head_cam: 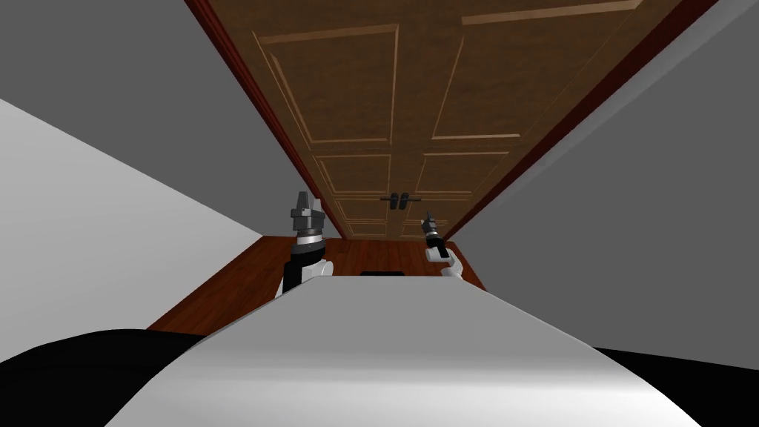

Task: Pull the door open

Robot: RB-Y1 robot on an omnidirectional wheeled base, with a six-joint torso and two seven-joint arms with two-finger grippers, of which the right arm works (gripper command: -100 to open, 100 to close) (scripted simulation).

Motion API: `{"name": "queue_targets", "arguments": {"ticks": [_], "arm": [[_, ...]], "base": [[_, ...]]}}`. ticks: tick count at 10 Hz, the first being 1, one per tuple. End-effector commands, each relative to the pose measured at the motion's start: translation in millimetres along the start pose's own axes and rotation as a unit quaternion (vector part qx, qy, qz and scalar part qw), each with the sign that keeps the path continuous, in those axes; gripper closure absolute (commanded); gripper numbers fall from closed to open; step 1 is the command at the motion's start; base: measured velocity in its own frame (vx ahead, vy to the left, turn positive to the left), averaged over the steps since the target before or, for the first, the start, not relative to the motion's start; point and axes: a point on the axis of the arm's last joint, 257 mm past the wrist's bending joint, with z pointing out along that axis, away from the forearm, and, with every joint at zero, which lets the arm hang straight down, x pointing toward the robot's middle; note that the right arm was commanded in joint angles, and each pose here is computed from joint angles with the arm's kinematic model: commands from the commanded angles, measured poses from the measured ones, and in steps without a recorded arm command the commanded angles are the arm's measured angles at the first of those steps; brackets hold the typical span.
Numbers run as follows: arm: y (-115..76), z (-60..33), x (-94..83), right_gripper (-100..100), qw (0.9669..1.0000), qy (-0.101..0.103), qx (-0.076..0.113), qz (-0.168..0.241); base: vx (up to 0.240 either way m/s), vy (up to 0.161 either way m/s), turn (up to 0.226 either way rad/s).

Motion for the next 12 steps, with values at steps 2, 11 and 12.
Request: {"name": "queue_targets", "arguments": {"ticks": [2, 11, 12], "arm": [[-18.6, 4.0, -7.2, -100, 0.9997, -0.005, 0.023, -0.002], [-51.6, -5.0, -70.6, -100, 0.9966, -0.045, 0.067, -0.013], [-53.4, -13.0, -96.5, -100, 0.9955, -0.06, 0.071, -0.016]], "base": [[0.151, 0.023, 0.058], [0.12, 0.019, 0.053], [0.096, 0.017, 0.099]]}}
